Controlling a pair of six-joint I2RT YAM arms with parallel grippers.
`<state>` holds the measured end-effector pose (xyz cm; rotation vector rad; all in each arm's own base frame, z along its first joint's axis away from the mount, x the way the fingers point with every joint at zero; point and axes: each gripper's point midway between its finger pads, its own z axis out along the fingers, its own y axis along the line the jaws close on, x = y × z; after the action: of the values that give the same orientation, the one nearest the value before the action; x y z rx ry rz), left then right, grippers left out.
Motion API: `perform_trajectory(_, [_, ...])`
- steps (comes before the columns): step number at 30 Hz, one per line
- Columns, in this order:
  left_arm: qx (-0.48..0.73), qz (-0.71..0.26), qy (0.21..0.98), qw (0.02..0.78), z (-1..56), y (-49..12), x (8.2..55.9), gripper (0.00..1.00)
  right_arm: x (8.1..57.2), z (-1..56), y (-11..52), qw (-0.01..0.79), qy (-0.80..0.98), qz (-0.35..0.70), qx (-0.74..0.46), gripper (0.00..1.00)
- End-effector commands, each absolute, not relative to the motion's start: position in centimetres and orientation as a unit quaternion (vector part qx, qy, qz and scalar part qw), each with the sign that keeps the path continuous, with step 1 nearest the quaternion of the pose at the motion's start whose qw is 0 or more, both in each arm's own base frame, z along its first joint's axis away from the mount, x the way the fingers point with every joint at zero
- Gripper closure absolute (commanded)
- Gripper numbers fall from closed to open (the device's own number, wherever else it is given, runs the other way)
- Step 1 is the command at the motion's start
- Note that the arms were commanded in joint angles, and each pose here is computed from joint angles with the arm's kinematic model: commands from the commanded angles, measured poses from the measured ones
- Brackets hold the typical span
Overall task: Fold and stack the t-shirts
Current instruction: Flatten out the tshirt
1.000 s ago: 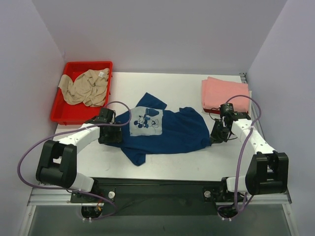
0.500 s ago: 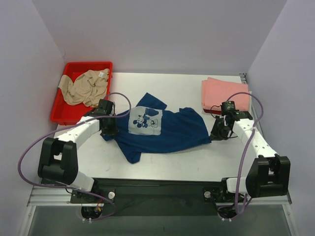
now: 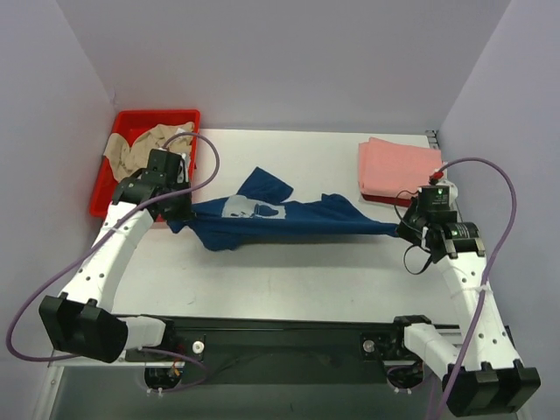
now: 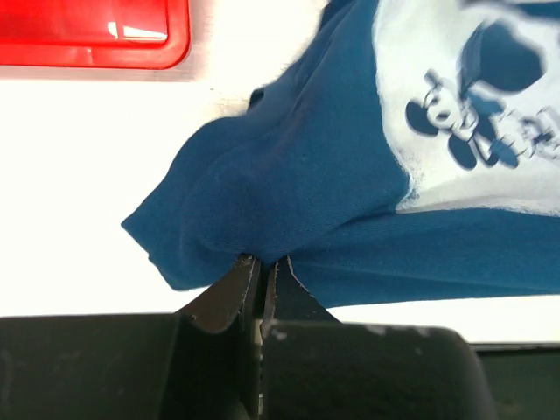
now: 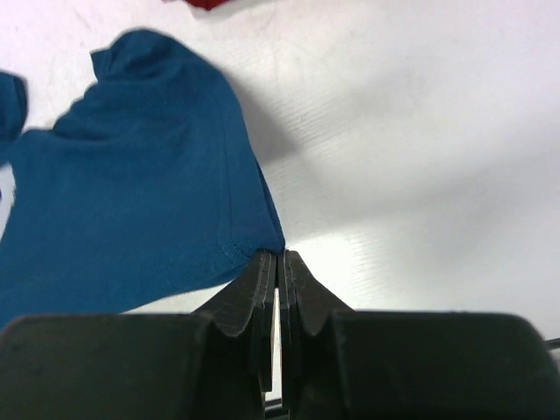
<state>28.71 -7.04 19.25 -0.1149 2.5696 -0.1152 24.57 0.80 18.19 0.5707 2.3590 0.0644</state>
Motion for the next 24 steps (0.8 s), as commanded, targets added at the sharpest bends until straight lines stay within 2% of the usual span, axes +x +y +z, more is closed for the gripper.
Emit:
perform_trajectory(1, [-0.033, -0.037, 0.958, 0.283, 22.6, -6.5, 27.8, 0.97, 23.5, 19.7, -1.9, 0.378, 0.891, -0.039, 0.248, 1.0])
perform_trajectory(6, [0.019, -0.096, 0.957, 0.275, 21.6, -10.1, 33.0, 0.95, 24.3, 17.4, -2.3, 0.331, 0.909, -0.063, 0.247, 1.0])
perform_trajectory(8, [0.038, -0.093, 0.954, 0.283, 21.1, -11.0, 37.7, 0.88, 24.9, 15.7, -2.2, 0.299, 0.92, -0.071, 0.243, 1.0])
perform_trajectory(9, [0.045, -0.089, 0.953, 0.286, 21.0, -11.3, 39.4, 0.82, 25.2, 15.2, -2.2, 0.292, 0.922, -0.073, 0.243, 1.0])
perform_trajectory(10, [0.048, -0.086, 0.951, 0.292, 20.7, -11.9, 42.6, 0.65, 25.4, 14.1, -2.2, 0.274, 0.927, -0.08, 0.243, 1.0])
perform_trajectory(12, [0.066, -0.098, 0.949, 0.293, 19.7, -13.0, 45.3, 0.49, 25.8, 13.3, -2.5, 0.267, 0.927, -0.089, 0.247, 1.0])
perform_trajectory(13, [0.068, -0.098, 0.956, 0.267, 17.4, -13.6, 46.5, 0.35, 25.8, 12.6, -2.7, 0.257, 0.929, -0.097, 0.248, 1.0])
perform_trajectory(14, [0.067, -0.1, 0.951, 0.284, 18.9, -14.0, 47.9, 0.31, 25.9, 12.3, -2.9, 0.255, 0.929, -0.101, 0.249, 1.0])
perform_trajectory(18, [0.077, -0.091, 0.96, 0.253, 17.0, -15.0, 46.7, 0.25, 26.0, 11.9, -3.9, 0.249, 0.924, -0.125, 0.261, 1.0])
perform_trajectory(19, [0.078, -0.097, 0.952, 0.281, 18.7, -15.1, 46.5, 0.25, 25.9, 11.9, -4.1, 0.25, 0.923, -0.129, 0.263, 1.0])
perform_trajectory(20, [0.075, -0.097, 0.962, 0.245, 15.8, -14.9, 44.5, 0.24, 25.7, 11.8, -4.5, 0.248, 0.921, -0.136, 0.267, 1.0])
perform_trajectory(23, [0.06, -0.113, 0.952, 0.277, 16.5, -14.6, 42.5, 0.24, 25.2, 11.8, -5.2, 0.247, 0.919, -0.144, 0.272, 1.0])
perform_trajectory(24, [0.055, -0.109, 0.959, 0.257, 14.1, -14.1, 41.0, 0.26, 24.9, 11.6, -5.2, 0.244, 0.92, -0.145, 0.269, 1.0])
